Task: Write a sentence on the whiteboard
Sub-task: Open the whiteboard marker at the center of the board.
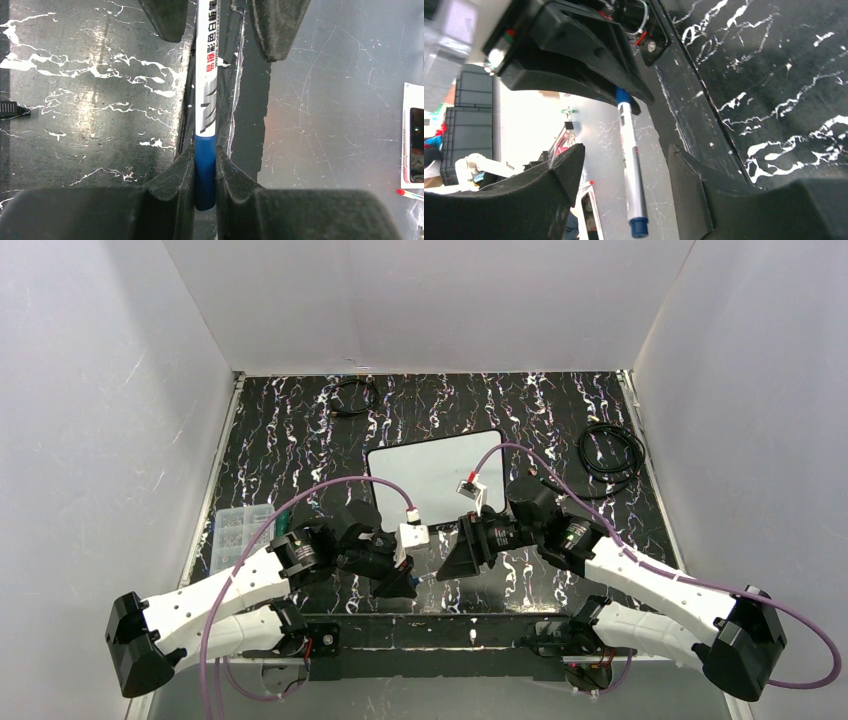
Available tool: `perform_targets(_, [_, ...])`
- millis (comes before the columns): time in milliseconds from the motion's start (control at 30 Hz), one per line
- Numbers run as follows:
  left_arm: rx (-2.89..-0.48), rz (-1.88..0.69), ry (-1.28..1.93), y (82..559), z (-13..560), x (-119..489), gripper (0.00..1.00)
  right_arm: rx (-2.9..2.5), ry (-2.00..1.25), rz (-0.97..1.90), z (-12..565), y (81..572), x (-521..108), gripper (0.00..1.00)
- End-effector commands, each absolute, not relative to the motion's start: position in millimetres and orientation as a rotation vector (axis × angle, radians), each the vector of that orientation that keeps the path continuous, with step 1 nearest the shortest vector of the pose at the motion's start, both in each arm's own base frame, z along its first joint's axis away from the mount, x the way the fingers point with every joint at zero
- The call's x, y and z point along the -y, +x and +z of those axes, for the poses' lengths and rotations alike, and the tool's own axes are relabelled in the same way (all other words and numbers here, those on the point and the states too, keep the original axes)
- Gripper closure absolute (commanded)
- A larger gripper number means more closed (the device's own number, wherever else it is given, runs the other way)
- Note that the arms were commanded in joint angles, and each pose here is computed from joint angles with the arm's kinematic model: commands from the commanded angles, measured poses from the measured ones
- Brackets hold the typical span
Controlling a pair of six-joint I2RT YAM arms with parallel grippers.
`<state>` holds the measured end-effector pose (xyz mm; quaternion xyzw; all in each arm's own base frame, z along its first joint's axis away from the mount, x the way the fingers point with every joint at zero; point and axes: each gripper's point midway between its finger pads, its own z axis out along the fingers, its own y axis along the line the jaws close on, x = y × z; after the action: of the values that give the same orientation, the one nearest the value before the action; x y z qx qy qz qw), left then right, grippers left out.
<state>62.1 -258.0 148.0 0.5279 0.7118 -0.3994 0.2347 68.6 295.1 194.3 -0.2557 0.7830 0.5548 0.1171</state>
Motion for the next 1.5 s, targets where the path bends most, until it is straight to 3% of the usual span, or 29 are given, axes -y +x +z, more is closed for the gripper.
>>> perform_targets(0, [-1.913,-1.139,1.471,59.0,154.9,262.9,1.00,-2.148,-0.800,1.752,221.6,65.4,-305.5,0.33])
perform_targets(200, [-1.931,-1.135,1.460,60.7,153.6,263.9,1.00,-2.164,-0.802,1.763,218.6,61.0,-304.3,0.44])
perform_targets(533, [-1.930,-1.136,1.444,62.0,154.8,264.8,1.00,-2.173,-0.782,1.758,211.8,57.6,-307.0,0.47])
perform_targets(867, [-1.928,-1.149,1.462,59.2,153.7,264.8,1.00,-2.156,-0.757,1.737,214.0,61.6,-308.8,0.68])
perform_targets(933, [-1.928,-1.149,1.463,59.3,153.5,264.6,1.00,-2.148,-0.743,1.731,214.5,63.5,-309.0,0.68])
perform_targets(1167, [-1.919,-1.154,1.460,58.8,155.4,264.9,1.00,-2.137,-0.710,1.723,214.4,66.5,-309.2,0.56])
perform_targets(1467, [-1.928,-1.162,1.468,56.7,153.7,264.1,1.00,-2.113,-0.659,1.684,214.1,69.2,-301.6,0.55])
